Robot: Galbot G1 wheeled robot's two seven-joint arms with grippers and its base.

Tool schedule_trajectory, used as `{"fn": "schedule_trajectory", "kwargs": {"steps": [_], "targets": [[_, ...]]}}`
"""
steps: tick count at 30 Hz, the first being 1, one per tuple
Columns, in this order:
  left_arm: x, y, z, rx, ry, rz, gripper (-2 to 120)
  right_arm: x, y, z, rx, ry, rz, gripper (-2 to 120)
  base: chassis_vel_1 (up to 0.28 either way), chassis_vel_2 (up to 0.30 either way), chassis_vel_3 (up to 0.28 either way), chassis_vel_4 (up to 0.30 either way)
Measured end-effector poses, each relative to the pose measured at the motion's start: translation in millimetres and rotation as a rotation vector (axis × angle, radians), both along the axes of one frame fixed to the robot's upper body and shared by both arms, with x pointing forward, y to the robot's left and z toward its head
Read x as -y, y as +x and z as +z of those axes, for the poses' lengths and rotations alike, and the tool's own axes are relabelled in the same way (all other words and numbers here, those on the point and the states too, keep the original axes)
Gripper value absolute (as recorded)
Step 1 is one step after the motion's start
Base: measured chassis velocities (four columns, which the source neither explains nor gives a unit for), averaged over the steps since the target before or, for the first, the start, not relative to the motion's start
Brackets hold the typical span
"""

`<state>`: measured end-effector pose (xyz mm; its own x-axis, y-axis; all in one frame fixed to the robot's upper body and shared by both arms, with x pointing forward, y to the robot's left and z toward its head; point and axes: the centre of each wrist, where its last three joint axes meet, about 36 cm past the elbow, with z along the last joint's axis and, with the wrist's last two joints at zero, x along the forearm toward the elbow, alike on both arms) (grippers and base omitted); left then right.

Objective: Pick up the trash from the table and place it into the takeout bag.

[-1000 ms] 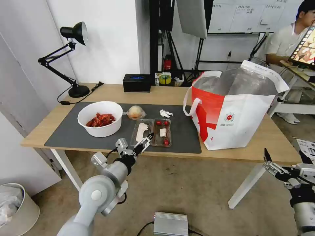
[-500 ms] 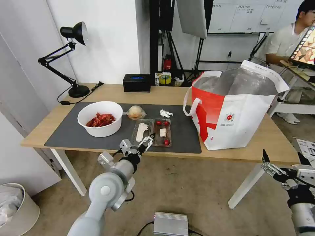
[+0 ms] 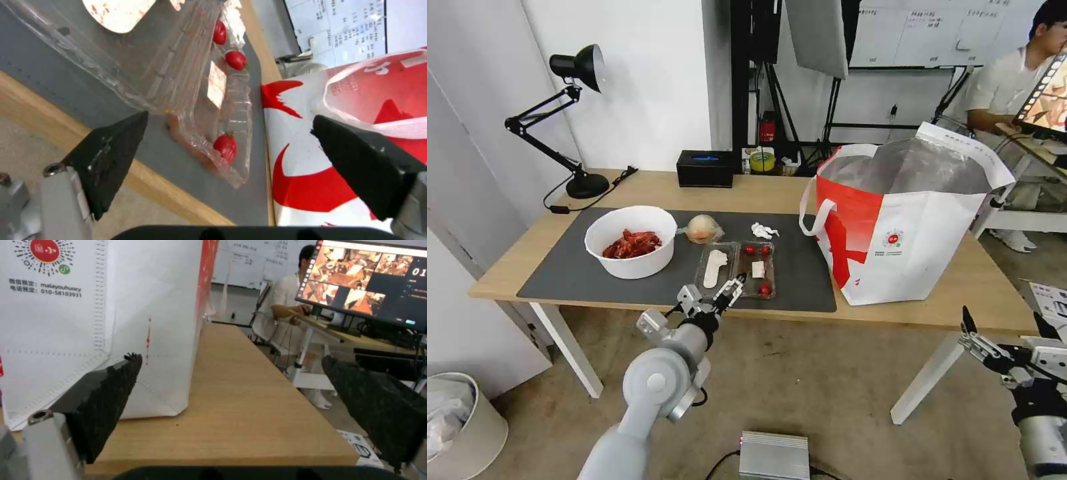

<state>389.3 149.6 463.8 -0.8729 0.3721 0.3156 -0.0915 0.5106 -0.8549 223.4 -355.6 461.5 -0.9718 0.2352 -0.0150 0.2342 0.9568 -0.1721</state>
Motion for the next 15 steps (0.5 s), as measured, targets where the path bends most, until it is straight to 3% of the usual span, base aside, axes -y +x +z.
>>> {"fn": "schedule_trajectory", "kwargs": {"steps": [15], "targets": [[-4.6,2.8,-5.8,-0.002,0.031,0.021,100,4.0,2.5,-4.3,-0.004,0.000,-0.009,100,0.000,0.000,0.000,0.000]]}}
